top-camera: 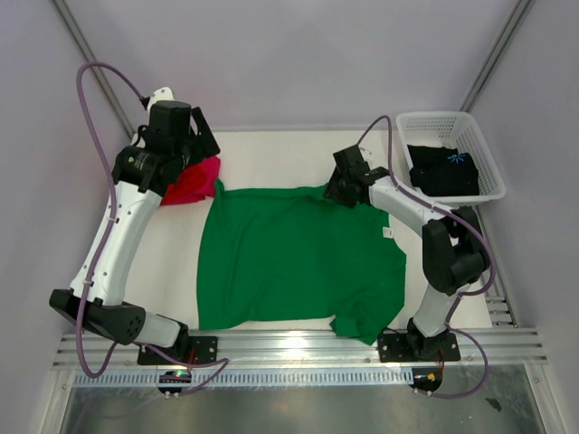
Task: Fold and stack the t-shirts
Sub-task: Grap the side of the flattened tshirt furthest away from the robot with both arms
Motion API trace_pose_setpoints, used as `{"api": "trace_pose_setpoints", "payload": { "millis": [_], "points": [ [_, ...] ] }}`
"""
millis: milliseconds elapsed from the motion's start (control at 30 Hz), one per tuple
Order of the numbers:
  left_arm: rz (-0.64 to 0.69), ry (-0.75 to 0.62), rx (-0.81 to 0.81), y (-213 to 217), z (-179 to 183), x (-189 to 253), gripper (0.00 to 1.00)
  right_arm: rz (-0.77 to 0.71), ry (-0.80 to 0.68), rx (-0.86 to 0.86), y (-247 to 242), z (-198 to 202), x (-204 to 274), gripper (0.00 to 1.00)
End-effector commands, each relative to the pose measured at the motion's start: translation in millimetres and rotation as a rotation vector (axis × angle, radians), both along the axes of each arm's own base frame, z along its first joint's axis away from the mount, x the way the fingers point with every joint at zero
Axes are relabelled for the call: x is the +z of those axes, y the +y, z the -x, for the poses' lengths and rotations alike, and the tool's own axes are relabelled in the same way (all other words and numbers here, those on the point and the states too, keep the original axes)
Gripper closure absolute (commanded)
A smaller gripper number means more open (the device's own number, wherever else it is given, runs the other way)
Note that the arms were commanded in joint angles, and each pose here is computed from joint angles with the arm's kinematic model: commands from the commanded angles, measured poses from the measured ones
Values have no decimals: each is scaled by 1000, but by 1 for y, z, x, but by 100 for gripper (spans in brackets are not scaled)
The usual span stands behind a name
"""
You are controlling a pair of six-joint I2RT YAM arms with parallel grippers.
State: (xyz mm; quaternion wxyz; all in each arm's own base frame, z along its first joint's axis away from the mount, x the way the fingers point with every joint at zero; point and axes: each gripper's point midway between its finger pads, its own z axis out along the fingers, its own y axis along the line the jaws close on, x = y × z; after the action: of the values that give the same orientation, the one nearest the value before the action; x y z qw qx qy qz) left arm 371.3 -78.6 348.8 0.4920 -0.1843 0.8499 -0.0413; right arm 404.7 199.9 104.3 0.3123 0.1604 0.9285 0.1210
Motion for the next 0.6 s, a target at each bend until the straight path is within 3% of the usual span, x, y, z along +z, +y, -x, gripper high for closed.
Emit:
{"api": "trace_pose_setpoints", "payload": {
  "millis": [0, 367, 567],
  "points": [
    [-26, -54, 5, 7, 1, 15, 16, -161, 4, -170, 4, -6, 3, 51],
    [-55, -32, -12, 7, 1, 7, 16, -306, 25, -260, 12, -34, -20, 51],
    [-78, -27, -12, 10, 1, 6, 16, -296, 39, -256, 18, -49, -32, 51]
  ]
}}
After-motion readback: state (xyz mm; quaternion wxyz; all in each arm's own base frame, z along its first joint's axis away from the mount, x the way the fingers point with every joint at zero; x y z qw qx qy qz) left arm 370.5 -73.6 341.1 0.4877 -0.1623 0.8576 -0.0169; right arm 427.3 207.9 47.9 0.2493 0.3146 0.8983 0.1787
